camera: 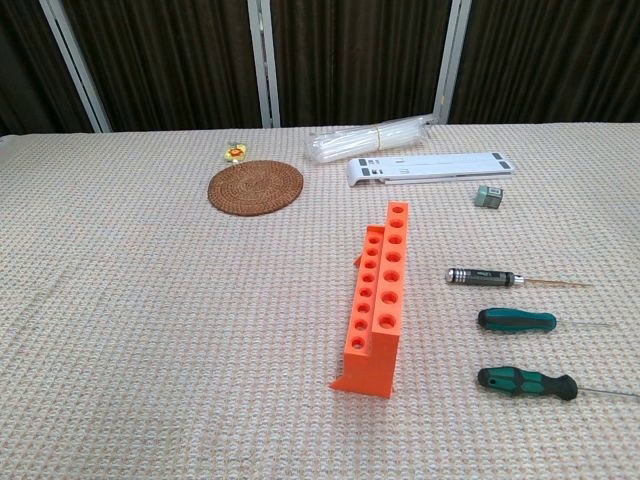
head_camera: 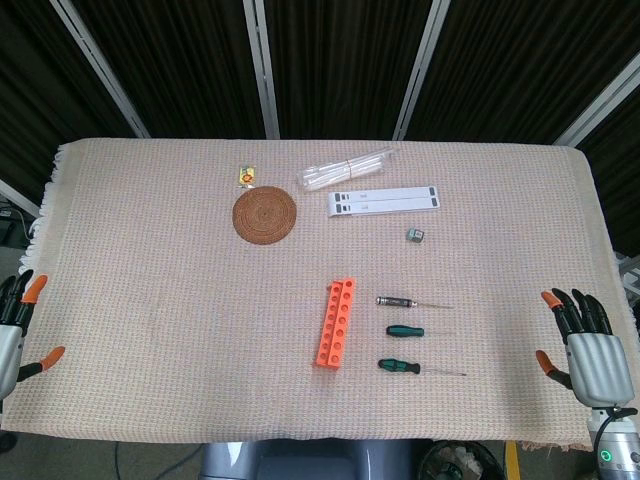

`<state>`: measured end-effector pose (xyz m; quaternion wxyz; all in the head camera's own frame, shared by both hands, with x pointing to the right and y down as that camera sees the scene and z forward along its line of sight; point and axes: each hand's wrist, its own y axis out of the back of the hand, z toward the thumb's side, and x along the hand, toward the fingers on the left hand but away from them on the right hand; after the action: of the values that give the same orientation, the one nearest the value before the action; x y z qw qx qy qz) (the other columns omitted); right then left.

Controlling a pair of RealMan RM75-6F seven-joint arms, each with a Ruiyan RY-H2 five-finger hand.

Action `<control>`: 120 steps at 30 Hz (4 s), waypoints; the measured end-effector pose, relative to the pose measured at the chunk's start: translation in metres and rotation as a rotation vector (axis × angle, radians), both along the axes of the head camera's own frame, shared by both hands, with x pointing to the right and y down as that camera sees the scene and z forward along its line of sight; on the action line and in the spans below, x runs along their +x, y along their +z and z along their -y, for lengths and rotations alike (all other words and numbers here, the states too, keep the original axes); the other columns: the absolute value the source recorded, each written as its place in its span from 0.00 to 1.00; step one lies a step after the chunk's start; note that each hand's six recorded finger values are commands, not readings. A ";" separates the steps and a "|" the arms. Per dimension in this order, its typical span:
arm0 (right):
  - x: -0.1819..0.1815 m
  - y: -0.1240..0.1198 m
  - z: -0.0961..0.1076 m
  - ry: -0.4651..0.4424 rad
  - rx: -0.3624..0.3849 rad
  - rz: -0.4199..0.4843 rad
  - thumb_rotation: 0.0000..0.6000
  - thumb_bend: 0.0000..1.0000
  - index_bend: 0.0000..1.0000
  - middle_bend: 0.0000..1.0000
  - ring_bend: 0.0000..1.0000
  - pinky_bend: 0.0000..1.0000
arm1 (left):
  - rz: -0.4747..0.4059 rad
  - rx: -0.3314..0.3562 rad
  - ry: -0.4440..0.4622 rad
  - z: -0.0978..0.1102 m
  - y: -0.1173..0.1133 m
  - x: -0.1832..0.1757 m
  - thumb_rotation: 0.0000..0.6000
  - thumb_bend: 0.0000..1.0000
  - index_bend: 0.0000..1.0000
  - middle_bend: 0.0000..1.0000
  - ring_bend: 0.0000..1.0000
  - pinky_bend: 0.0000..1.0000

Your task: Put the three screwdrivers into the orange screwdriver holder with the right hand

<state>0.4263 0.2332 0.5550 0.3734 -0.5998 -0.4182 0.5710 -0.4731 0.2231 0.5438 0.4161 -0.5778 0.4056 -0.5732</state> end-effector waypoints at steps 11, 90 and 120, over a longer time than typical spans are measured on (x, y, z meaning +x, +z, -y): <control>-0.002 0.001 -0.004 0.003 0.000 0.025 1.00 0.21 0.10 0.08 0.00 0.07 | 0.007 -0.039 -0.018 -0.009 0.001 -0.005 1.00 0.08 0.00 0.00 0.00 0.00; -0.206 0.168 0.097 -0.190 -0.388 0.184 1.00 0.30 0.41 0.07 0.00 0.00 | 0.002 -0.059 -0.045 -0.015 -0.001 -0.030 1.00 0.08 0.00 0.00 0.00 0.00; -0.229 0.181 0.099 -0.366 -0.418 -0.077 1.00 0.31 0.48 0.09 0.00 0.00 | -0.007 -0.073 -0.058 -0.015 0.003 -0.034 1.00 0.08 0.00 0.00 0.00 0.00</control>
<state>0.1972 0.1339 0.7356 0.3544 -0.7071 -0.1615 0.5902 -0.5075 0.2384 0.5468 0.3767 -0.5827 0.4024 -0.5972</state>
